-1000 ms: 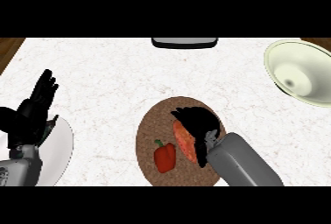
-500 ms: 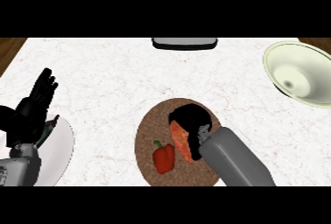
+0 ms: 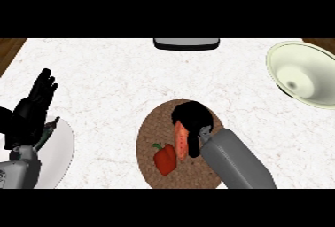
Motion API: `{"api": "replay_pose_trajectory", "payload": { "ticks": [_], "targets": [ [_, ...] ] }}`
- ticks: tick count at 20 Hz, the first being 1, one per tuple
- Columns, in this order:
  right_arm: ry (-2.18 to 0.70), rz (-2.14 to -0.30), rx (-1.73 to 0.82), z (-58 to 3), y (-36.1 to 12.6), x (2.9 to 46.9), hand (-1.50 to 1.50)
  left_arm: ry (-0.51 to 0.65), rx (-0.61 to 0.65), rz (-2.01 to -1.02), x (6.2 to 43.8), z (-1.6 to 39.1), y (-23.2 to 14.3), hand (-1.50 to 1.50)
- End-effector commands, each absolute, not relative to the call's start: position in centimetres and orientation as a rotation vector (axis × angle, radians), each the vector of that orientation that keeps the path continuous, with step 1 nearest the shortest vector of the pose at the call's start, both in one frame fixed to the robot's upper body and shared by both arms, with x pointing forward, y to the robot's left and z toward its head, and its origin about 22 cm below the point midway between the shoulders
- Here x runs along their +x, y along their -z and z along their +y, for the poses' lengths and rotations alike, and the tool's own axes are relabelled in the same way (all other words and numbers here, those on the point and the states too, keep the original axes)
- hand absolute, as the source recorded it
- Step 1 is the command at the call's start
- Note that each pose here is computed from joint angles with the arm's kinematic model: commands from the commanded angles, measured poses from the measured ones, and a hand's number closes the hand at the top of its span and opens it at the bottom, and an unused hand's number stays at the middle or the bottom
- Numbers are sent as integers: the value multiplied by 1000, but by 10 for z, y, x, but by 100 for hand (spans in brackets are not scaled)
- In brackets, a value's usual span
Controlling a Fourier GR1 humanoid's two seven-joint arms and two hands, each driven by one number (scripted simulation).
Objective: Pick the sweet potato from the placemat and place it in the bowl
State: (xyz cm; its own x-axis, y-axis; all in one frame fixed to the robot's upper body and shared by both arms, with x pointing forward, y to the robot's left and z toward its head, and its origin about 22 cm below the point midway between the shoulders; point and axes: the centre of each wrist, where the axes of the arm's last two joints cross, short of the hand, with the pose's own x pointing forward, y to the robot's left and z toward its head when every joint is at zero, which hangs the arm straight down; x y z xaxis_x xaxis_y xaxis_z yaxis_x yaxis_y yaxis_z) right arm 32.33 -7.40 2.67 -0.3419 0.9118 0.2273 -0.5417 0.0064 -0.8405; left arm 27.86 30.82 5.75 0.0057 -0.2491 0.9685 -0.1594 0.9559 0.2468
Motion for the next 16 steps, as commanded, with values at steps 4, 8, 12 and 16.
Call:
{"api": "replay_pose_trajectory", "payload": {
  "ticks": [4,8,12,16],
  "targets": [
    [-919,-833,-902,-181,-64,390,150,59,332,-1569,275,311,-56,0],
    [-592,-687,-1108,-203,-104,418,150,88,300,-1593,282,302,-68,0],
    [-381,-672,-1381,-191,-158,439,150,128,281,-1596,282,294,-67,0],
    [-195,-754,-1630,-183,-212,447,150,106,276,-1576,282,294,-61,0]
  ]
}}
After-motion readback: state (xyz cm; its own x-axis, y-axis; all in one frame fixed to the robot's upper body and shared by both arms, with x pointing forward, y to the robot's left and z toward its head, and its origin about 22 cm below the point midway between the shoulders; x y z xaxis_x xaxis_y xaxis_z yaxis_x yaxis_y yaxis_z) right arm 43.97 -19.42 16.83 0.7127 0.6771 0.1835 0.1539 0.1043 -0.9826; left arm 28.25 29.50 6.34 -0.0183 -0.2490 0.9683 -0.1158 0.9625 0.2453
